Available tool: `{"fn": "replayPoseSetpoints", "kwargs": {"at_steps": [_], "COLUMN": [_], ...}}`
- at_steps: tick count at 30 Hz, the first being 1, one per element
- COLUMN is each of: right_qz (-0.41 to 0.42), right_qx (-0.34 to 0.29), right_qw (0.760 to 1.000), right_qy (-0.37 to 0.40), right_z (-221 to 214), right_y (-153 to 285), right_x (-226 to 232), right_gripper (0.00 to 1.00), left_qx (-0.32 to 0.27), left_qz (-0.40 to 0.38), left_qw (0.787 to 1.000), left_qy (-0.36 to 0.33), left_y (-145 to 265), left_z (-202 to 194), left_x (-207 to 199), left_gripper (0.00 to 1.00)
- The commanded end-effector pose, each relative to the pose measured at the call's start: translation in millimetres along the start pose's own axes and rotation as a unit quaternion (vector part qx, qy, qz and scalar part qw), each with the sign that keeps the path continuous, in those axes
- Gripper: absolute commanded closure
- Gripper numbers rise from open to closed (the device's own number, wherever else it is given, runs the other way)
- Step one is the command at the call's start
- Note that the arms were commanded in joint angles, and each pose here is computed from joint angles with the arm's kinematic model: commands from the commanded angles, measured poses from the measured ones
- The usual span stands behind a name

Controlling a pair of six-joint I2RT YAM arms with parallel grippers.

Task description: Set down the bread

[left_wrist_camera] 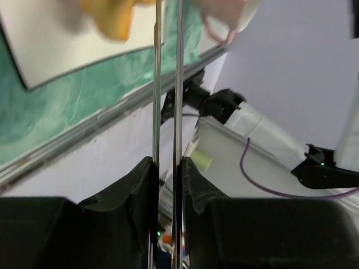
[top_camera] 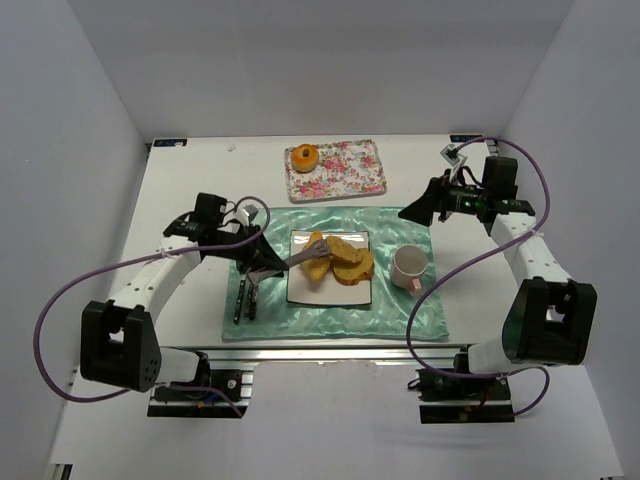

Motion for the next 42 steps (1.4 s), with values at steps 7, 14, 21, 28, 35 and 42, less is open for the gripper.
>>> {"fn": "replayPoseSetpoints", "kwargs": {"at_steps": [7, 14, 21, 28, 35, 42], "right_qz": [0.013, 0.012, 0.015, 0.014, 0.012, 0.014], "right_qx": [-0.013, -0.014, -0.015, -0.015, -0.013, -0.015], "right_qw": [1.0, 1.0, 1.0, 1.0, 1.0, 1.0], "right_qy": [0.014, 0.015, 0.012, 0.011, 0.008, 0.015], "right_z": [15, 13, 15, 16, 13, 14], "right_y": [4, 6, 4, 3, 3, 3], "right_x": [7, 9, 7, 5, 4, 5], "right_gripper": [0.11, 0.11, 0.11, 0.11, 0.11, 0.11], "left_qx": [0.035, 0.035, 0.038, 0.041, 0.034, -0.037], "left_qz": [0.0, 0.009, 0.012, 0.018, 0.029, 0.029], "left_qw": [0.999, 0.999, 0.999, 0.998, 0.998, 0.997], "left_qy": [-0.006, -0.006, -0.012, -0.033, -0.039, -0.055], "left_y": [-2, -2, 3, 15, 36, 63], "left_z": [-18, -15, -19, -25, -36, -27], "left_x": [13, 8, 3, -10, -19, -29], "left_gripper": [0.92, 0.4, 0.37, 0.42, 0.78, 1.0]}}
Point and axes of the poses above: each gripper's point midway between its finger pads, its own y axis back along the fingers, its own x axis along the line the jaws close on, z = x × y, the point moved 4 cm from there along y, back along the fingers, and after that the axes turned 10 degrees about y, right-handed, at the moved point
